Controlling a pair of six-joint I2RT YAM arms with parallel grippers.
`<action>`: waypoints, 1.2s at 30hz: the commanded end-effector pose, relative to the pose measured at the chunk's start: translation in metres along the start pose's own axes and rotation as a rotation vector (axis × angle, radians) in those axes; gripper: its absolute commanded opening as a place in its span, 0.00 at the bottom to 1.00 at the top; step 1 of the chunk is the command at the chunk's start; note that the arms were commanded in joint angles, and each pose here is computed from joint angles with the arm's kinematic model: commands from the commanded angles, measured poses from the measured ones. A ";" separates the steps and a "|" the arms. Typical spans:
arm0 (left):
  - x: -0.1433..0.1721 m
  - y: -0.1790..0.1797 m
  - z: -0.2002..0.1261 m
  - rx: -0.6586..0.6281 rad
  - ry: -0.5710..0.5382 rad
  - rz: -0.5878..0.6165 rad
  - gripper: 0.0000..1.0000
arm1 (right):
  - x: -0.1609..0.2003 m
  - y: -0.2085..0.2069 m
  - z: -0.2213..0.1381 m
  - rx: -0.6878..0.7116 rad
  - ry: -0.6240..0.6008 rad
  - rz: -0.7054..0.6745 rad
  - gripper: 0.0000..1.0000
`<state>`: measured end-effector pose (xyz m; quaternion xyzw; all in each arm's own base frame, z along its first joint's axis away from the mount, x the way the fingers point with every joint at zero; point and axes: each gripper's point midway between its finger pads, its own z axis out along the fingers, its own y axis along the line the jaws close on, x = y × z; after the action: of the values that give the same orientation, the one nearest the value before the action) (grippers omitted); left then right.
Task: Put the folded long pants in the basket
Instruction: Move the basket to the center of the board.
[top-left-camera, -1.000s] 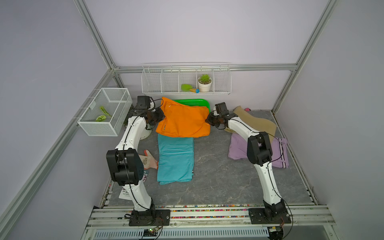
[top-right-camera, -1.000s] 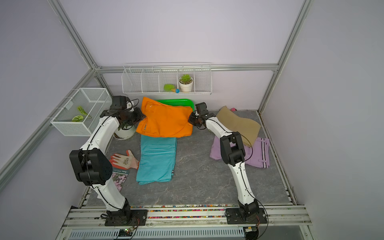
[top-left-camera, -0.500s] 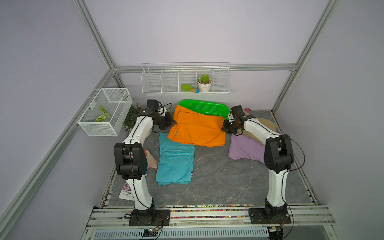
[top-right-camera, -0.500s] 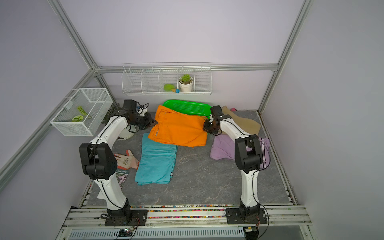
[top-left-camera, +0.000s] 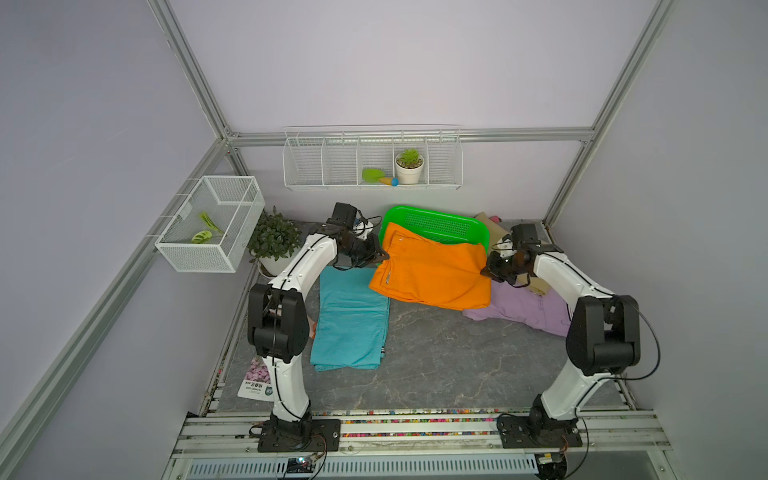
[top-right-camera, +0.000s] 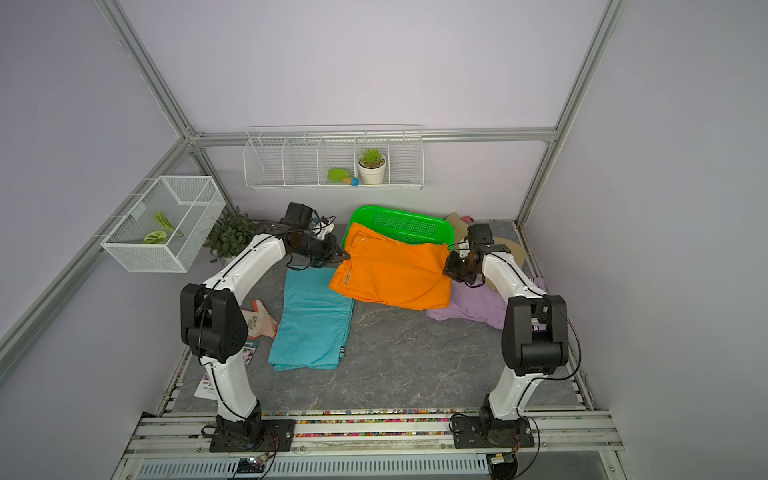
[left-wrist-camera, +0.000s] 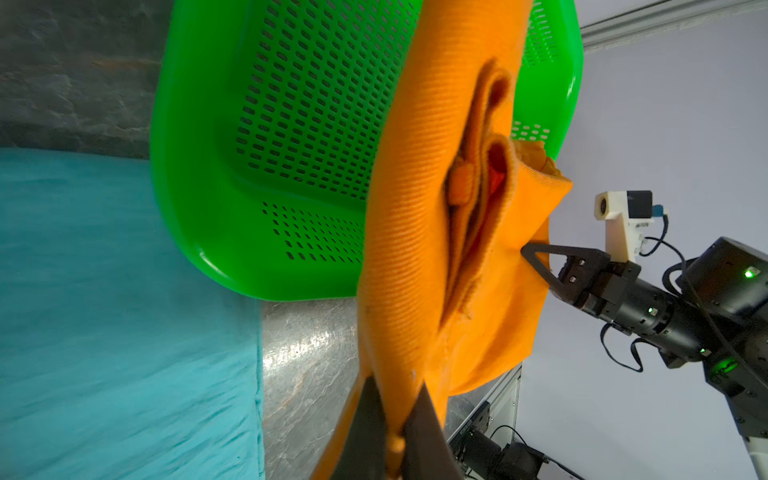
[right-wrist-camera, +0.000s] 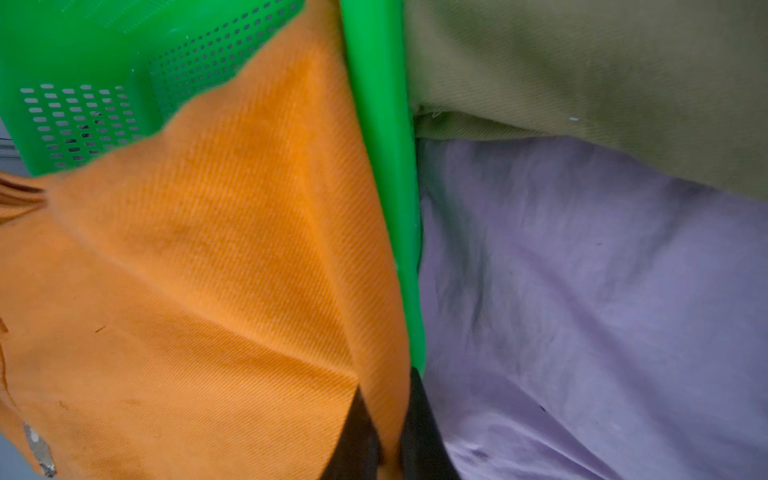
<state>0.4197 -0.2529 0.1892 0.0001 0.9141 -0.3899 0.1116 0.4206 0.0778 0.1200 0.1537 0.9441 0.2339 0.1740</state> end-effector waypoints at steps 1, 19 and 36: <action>-0.016 -0.025 -0.030 0.023 -0.086 0.058 0.00 | -0.006 -0.020 -0.019 0.081 -0.024 -0.002 0.00; -0.123 -0.036 -0.041 -0.012 -0.291 0.170 0.00 | -0.113 0.062 -0.011 -0.216 -0.192 0.012 0.00; -0.162 0.030 0.029 0.009 -0.270 0.113 0.00 | -0.069 0.011 0.055 0.122 -0.145 -0.047 0.00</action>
<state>0.5634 -0.2397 0.1478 -0.0192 0.9077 -0.3739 0.1893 0.5286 0.1105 0.1088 0.1483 0.9284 0.2368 0.2449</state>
